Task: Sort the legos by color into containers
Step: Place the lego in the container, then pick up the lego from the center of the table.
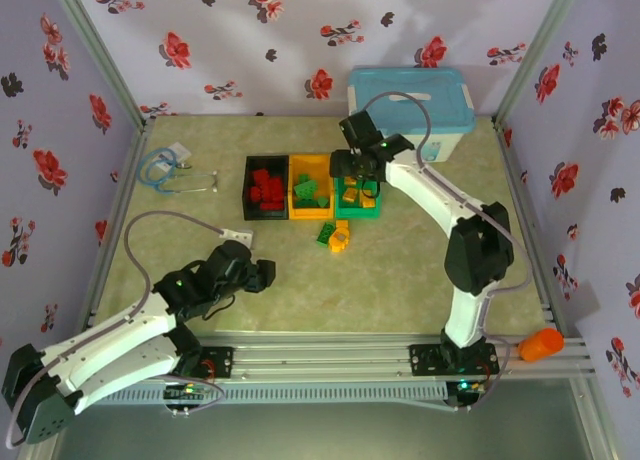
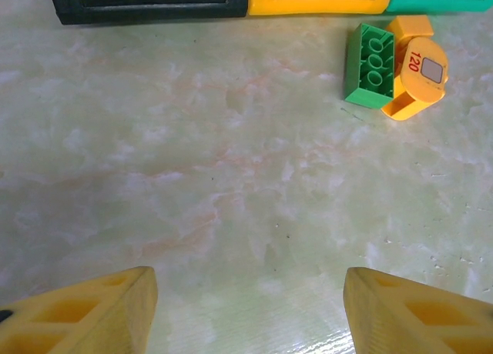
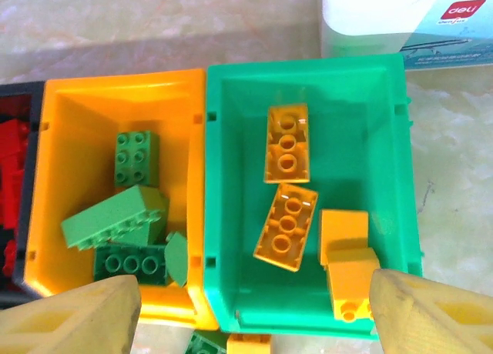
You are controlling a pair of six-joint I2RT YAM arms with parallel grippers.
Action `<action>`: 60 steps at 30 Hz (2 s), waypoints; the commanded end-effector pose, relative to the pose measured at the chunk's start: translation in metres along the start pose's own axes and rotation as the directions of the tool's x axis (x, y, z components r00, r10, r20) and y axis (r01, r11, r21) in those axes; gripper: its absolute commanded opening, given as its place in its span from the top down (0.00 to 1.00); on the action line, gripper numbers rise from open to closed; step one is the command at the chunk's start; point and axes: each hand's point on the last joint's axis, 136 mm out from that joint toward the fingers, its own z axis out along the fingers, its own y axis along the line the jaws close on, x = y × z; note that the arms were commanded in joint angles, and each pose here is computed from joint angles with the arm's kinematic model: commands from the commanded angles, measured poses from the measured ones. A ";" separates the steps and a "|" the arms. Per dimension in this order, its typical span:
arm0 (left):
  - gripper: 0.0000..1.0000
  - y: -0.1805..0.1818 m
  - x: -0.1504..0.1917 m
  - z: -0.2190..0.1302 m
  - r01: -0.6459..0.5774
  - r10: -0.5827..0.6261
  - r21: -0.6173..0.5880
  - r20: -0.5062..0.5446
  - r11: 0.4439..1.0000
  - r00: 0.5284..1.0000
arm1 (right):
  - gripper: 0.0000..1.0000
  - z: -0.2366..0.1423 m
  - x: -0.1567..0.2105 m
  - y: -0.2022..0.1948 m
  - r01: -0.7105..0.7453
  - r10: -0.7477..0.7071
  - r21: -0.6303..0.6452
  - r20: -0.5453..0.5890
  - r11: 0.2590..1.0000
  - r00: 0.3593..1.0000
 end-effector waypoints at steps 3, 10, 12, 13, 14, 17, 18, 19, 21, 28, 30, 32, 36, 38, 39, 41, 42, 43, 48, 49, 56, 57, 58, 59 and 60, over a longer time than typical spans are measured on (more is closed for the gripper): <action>0.33 -0.015 -0.012 0.004 0.005 -0.005 0.035 0.015 0.999 1.000 | 0.22 -0.040 0.004 0.013 0.013 -0.006 -0.082 0.086 0.997 0.996; 0.29 -0.046 -0.019 0.030 -0.047 0.052 0.090 -0.052 0.995 0.997 | 0.22 -0.055 0.045 0.005 -0.013 0.025 -0.128 0.098 0.992 0.995; 0.29 -0.052 -0.020 0.039 -0.056 0.063 0.089 -0.076 0.994 0.995 | 0.22 -0.057 0.056 -0.002 -0.031 0.044 -0.134 0.100 0.991 0.994; 0.29 -0.054 -0.021 0.045 -0.061 0.069 0.084 -0.087 0.995 0.994 | 0.22 -0.058 0.062 -0.005 -0.039 0.053 -0.139 0.099 0.990 0.994; 0.30 -0.056 -0.021 0.049 -0.069 0.077 0.080 -0.099 0.994 0.992 | 0.22 -0.060 0.066 -0.008 -0.046 0.061 -0.144 0.104 0.989 0.993; 0.30 -0.065 -0.022 0.065 -0.103 0.113 0.077 -0.140 0.992 0.984 | 0.22 -0.066 0.082 -0.022 -0.069 0.085 -0.143 0.113 0.987 0.990; 0.30 -0.068 -0.022 0.071 -0.114 0.124 0.075 -0.155 0.991 0.980 | 0.21 -0.068 0.087 -0.026 -0.075 0.092 -0.141 0.117 0.987 0.989; 0.30 -0.071 -0.022 0.078 -0.124 0.134 0.073 -0.169 0.990 0.976 | 0.21 -0.070 0.091 -0.030 -0.081 0.098 -0.139 0.121 0.987 0.988; 0.29 -0.075 -0.019 0.091 -0.141 0.152 0.068 -0.207 0.988 0.966 | 0.21 -0.073 0.099 -0.037 -0.090 0.109 -0.140 0.129 0.986 0.986; 0.28 -0.085 -0.013 0.132 -0.205 0.210 0.047 -0.292 0.978 0.933 | 0.20 -0.079 0.120 -0.054 -0.116 0.138 -0.149 0.143 0.982 0.980; 0.28 -0.086 -0.013 0.141 -0.228 0.229 0.041 -0.313 0.973 0.922 | 0.21 -0.080 0.124 -0.058 -0.122 0.143 -0.144 0.144 0.982 0.979; 0.28 -0.088 -0.014 0.149 -0.253 0.251 0.037 -0.328 0.967 0.911 | 0.20 -0.081 0.127 -0.061 -0.126 0.147 -0.142 0.148 0.982 0.978; 0.28 -0.091 -0.017 0.162 -0.282 0.276 0.033 -0.348 0.959 0.896 | 0.20 -0.082 0.132 -0.069 -0.138 0.158 -0.136 0.157 0.981 0.975; 0.28 -0.091 -0.019 0.168 -0.291 0.282 0.028 -0.355 0.956 0.891 | 0.20 -0.083 0.134 -0.071 -0.142 0.163 -0.136 0.159 0.980 0.974; 0.28 -0.091 -0.021 0.172 -0.293 0.283 0.027 -0.356 0.956 0.891 | 0.20 -0.084 0.134 -0.072 -0.146 0.168 -0.138 0.161 0.980 0.973; 0.29 -0.088 -0.021 0.178 -0.295 0.281 0.019 -0.366 0.955 0.887 | 0.20 -0.085 0.137 -0.074 -0.150 0.172 -0.138 0.161 0.979 0.972; 0.29 -0.087 -0.022 0.181 -0.298 0.283 0.017 -0.369 0.954 0.885 | 0.20 -0.086 0.137 -0.075 -0.153 0.175 -0.138 0.163 0.978 0.971; 0.30 -0.086 -0.023 0.183 -0.301 0.284 0.014 -0.372 0.954 0.883 | 0.20 -0.086 0.139 -0.076 -0.155 0.176 -0.137 0.162 0.978 0.971; 0.37 -0.084 -0.023 0.193 -0.310 0.289 0.009 -0.383 0.951 0.877 | 0.20 -0.086 0.144 -0.081 -0.169 0.191 -0.137 0.164 0.976 0.968; 0.41 -0.084 -0.023 0.193 -0.310 0.290 0.010 -0.383 0.951 0.877 | 0.20 -0.085 0.146 -0.081 -0.173 0.195 -0.139 0.161 0.975 0.968; 0.69 -0.081 -0.021 0.188 -0.307 0.287 0.009 -0.383 0.952 0.878 | 0.21 -0.078 0.153 -0.082 -0.200 0.221 -0.149 0.147 0.968 0.964; 0.71 -0.080 -0.019 0.184 -0.305 0.284 0.007 -0.386 0.952 0.878 | 0.21 -0.077 0.153 -0.082 -0.203 0.225 -0.152 0.146 0.967 0.963; 0.73 -0.080 -0.019 0.180 -0.304 0.283 0.007 -0.384 0.953 0.879 | 0.21 -0.076 0.155 -0.082 -0.205 0.226 -0.150 0.141 0.967 0.964; 0.74 -0.080 -0.019 0.176 -0.302 0.282 0.008 -0.381 0.953 0.880 | 0.21 -0.075 0.156 -0.082 -0.207 0.228 -0.151 0.140 0.967 0.964; 0.75 -0.081 -0.020 0.170 -0.299 0.282 0.012 -0.371 0.954 0.885 | 0.21 -0.074 0.156 -0.082 -0.208 0.229 -0.152 0.139 0.966 0.963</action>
